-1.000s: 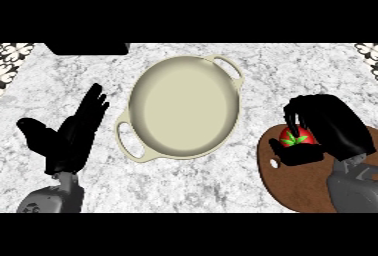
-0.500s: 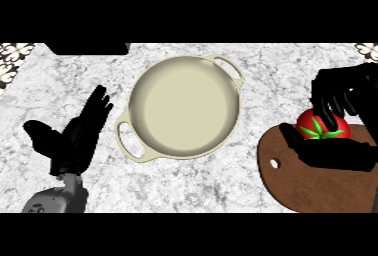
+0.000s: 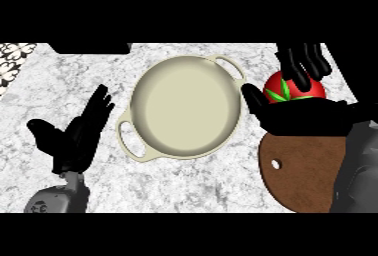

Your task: Pick the tomato from the cutting board and place it in the pot

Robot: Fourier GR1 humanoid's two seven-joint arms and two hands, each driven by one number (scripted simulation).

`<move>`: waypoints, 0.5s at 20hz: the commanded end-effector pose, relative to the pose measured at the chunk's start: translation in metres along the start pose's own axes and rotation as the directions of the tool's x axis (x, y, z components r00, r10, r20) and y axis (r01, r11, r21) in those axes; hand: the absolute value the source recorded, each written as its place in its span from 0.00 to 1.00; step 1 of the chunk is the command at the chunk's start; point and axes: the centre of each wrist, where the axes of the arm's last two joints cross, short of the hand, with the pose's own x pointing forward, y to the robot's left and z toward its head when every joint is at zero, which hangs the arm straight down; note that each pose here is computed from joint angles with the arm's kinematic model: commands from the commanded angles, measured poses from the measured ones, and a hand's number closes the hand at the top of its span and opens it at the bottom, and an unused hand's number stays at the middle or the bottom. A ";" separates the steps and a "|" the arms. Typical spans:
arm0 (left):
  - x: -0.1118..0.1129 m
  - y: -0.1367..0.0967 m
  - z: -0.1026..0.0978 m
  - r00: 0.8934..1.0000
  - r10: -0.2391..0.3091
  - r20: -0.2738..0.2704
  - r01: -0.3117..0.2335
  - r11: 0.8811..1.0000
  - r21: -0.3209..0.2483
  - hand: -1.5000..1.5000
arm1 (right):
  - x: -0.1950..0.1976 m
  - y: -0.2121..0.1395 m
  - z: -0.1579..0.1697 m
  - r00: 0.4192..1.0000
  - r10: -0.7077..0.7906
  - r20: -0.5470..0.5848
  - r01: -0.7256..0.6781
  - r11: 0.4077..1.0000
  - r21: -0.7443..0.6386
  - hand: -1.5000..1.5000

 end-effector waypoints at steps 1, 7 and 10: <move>-0.007 0.007 0.000 1.000 -0.006 0.008 0.006 1.000 -0.004 0.50 | 0.032 -0.015 -0.032 0.999 -0.021 -0.035 0.022 0.999 0.025 1.00; -0.003 -0.014 -0.001 1.000 -0.011 0.009 0.011 1.000 -0.022 0.50 | 0.033 0.034 -0.082 0.995 0.008 -0.096 -0.002 0.998 0.068 1.00; 0.000 -0.009 -0.006 1.000 0.006 0.011 -0.006 1.000 -0.010 0.50 | 0.034 0.060 -0.079 0.993 -0.001 -0.117 0.011 0.996 0.090 1.00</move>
